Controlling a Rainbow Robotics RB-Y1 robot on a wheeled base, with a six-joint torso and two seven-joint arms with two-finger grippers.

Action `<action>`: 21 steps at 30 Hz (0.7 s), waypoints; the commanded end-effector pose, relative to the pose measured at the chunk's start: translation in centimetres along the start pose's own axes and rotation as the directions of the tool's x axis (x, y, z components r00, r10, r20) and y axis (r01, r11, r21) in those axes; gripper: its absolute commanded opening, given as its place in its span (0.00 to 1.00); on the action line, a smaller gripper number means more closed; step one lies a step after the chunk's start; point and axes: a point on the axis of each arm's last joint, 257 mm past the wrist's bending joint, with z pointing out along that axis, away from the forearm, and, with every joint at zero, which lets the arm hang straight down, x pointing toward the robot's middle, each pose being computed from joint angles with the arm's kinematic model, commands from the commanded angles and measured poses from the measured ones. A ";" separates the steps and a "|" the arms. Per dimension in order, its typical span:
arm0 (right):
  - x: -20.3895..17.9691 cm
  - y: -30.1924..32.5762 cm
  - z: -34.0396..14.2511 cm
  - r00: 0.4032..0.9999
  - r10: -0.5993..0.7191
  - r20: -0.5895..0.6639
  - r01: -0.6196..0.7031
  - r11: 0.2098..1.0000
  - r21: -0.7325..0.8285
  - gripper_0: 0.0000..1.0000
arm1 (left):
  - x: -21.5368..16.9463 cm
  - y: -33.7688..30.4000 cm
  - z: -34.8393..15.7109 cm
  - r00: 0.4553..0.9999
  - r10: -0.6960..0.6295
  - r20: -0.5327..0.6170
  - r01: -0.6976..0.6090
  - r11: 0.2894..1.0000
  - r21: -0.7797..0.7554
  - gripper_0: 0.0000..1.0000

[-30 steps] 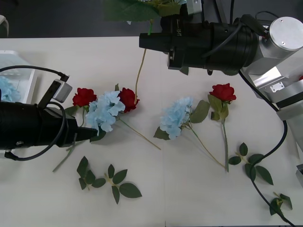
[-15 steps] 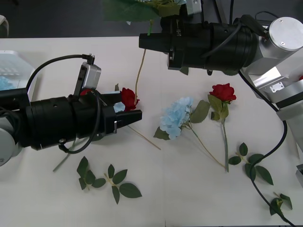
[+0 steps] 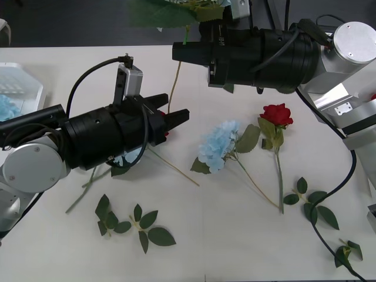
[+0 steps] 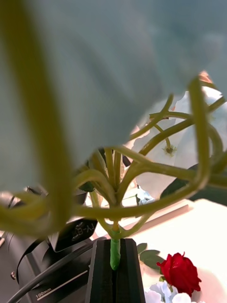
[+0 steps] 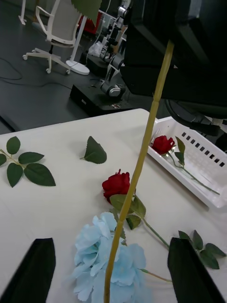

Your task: Place the red flowers into the right box and the blue flowers into the left box. If a person shows an open palm, hand one flower to the person first, then continue sorting.

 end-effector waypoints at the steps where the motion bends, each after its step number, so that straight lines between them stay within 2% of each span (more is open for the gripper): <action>1: -0.9 1.4 1.0 0.999 -0.047 0.025 0.048 0.998 -0.030 0.00 | -2.1 -1.0 0.5 0.999 0.021 0.037 -0.023 0.999 0.031 0.00; 21: -1.2 1.4 1.0 0.998 -0.044 0.035 0.045 0.999 -0.027 0.00 | -2.3 -0.8 0.4 0.999 0.020 0.036 -0.021 0.999 0.033 0.00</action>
